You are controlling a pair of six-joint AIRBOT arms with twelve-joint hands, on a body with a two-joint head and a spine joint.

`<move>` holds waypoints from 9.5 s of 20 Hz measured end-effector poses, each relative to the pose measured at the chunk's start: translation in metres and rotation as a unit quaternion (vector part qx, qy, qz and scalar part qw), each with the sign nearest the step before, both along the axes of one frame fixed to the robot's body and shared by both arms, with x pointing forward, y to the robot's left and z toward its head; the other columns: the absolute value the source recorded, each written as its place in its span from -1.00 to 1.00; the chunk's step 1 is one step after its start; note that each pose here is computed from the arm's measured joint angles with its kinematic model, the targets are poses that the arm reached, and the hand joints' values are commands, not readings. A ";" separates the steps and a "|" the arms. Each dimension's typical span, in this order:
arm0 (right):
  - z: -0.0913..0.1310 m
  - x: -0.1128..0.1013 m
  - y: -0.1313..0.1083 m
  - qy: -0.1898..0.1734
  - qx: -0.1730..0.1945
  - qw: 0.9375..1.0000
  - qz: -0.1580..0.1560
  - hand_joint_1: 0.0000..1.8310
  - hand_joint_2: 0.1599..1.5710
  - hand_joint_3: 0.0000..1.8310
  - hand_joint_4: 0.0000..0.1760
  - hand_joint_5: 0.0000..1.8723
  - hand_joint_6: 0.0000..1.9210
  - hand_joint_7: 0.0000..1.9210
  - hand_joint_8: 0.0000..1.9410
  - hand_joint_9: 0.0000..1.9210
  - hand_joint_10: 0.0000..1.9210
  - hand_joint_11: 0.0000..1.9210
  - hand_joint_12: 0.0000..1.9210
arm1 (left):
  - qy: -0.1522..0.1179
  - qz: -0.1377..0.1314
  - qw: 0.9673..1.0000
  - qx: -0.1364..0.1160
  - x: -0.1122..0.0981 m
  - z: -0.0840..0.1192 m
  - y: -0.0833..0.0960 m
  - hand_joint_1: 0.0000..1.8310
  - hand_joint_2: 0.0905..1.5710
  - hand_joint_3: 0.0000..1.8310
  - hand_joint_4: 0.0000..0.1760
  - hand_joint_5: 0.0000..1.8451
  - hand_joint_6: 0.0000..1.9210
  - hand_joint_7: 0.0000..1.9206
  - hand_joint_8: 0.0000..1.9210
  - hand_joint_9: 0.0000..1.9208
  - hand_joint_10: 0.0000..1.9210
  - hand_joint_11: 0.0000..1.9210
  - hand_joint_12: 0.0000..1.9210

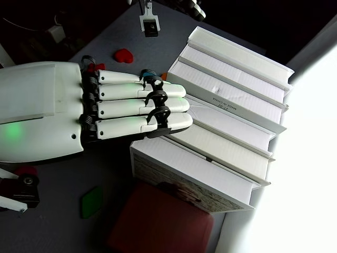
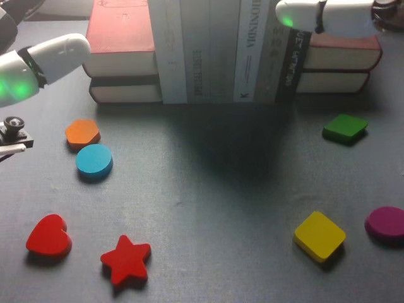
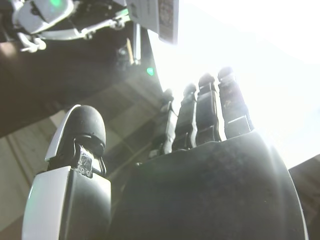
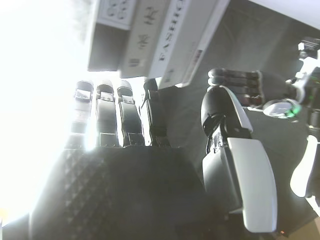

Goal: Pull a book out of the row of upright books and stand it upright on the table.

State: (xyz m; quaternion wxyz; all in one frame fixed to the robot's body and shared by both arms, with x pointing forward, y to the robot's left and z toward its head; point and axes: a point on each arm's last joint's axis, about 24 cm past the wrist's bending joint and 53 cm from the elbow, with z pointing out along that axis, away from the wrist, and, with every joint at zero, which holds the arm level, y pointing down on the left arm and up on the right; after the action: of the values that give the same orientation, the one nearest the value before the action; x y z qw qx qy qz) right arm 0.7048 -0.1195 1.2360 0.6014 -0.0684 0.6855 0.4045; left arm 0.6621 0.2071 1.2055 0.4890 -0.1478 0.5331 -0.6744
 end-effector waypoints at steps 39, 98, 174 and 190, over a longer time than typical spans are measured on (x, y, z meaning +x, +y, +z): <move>-0.009 -0.078 0.023 -0.028 -0.052 0.991 0.123 0.13 0.29 -1.00 0.02 -1.00 -1.00 -1.00 -1.00 -1.00 -1.00 -1.00 -1.00 | 0.005 0.010 1.000 -0.005 0.000 -0.004 0.008 -0.77 0.70 -1.00 -0.55 -0.96 -1.00 -1.00 -1.00 -1.00 -1.00 -1.00 -1.00; 0.025 -0.155 0.084 -0.092 -0.190 0.926 0.314 0.32 0.40 -1.00 -1.00 0.02 0.00 -0.09 0.33 -0.33 0.57 -0.48 1.00 | 0.014 0.012 1.000 -0.008 0.000 -0.012 0.008 -0.71 0.69 -1.00 -0.61 -0.93 -1.00 -1.00 -1.00 -1.00 -1.00 -1.00 -1.00; 0.066 -0.046 0.081 0.016 -0.004 0.968 0.248 -0.43 0.20 -1.00 -0.61 -1.00 -1.00 -1.00 -1.00 -1.00 -1.00 -1.00 -1.00 | 0.027 0.018 0.998 -0.045 0.012 -0.027 0.002 -0.63 0.67 -1.00 -0.15 -0.92 -0.99 -1.00 -1.00 -1.00 -1.00 -1.00 -1.00; 0.055 -0.047 -0.042 -0.014 0.099 0.991 0.090 -0.66 0.51 -0.98 -0.96 -1.00 -1.00 -1.00 -1.00 -1.00 -1.00 -1.00 -1.00 | 0.002 0.038 0.998 -0.055 0.000 -0.012 0.024 -0.72 0.65 -1.00 -0.50 -0.99 -1.00 -1.00 -1.00 -1.00 -1.00 -1.00 -1.00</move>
State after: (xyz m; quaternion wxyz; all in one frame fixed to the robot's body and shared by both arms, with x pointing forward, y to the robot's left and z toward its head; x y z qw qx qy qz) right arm 0.6574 -0.1612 1.2906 0.5759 -0.0754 0.6246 0.5220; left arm 0.6622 0.2309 1.1934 0.5046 -0.1962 0.4901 -0.6831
